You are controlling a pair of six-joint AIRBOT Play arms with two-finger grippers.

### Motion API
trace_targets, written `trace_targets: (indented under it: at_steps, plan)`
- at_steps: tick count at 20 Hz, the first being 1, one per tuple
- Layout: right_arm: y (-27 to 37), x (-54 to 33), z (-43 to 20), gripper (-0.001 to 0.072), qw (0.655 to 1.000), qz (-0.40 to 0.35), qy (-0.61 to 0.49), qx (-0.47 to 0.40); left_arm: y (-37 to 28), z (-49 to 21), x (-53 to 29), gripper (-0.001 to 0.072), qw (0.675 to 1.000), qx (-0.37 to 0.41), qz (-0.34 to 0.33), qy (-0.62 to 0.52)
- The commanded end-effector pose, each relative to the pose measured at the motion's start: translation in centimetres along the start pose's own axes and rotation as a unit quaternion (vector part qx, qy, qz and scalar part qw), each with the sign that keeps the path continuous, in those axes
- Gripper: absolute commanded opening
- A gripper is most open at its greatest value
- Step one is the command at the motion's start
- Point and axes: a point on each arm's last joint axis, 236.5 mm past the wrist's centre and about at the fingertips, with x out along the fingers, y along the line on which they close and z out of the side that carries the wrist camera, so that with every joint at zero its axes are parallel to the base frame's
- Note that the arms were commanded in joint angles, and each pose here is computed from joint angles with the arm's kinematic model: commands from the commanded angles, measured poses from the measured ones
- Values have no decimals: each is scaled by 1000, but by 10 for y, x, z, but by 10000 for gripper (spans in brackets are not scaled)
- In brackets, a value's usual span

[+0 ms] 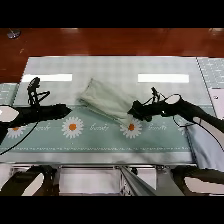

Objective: Fold the shirts.

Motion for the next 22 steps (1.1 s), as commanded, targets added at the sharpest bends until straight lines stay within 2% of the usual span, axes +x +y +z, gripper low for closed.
trace_targets:
  at_steps: [1, 3, 6, 10, 13, 18, 22]
  plan:
    - [56, 2, 21, 28, 995, 48, 18, -84, 0, 0, 0, 23, 1000, 0, 0, 0]
    - [95, -23, 35, 28, 986, 49, 15, -159, 0, 0, 0, 23, 1000, 0, 0, 0]
    - [132, -79, 63, 28, 968, -20, -9, -249, 0, 0, 0, 23, 1000, 0, 0, 0]
    - [168, -178, 92, 28, 944, -90, -72, -310, 0, 0, 0, 23, 1000, 0, 0, 1]
    - [164, -251, 107, 28, 946, -113, -114, -282, -5, -7, 2, 24, 1000, 6, -5, 14]
    - [111, -357, 98, 29, 955, -148, -168, -197, -15, -16, 5, 24, 999, 22, -14, 28]
    - [38, -434, 69, 28, 941, -242, -220, -88, -17, -17, 6, 24, 999, 25, -15, 28]
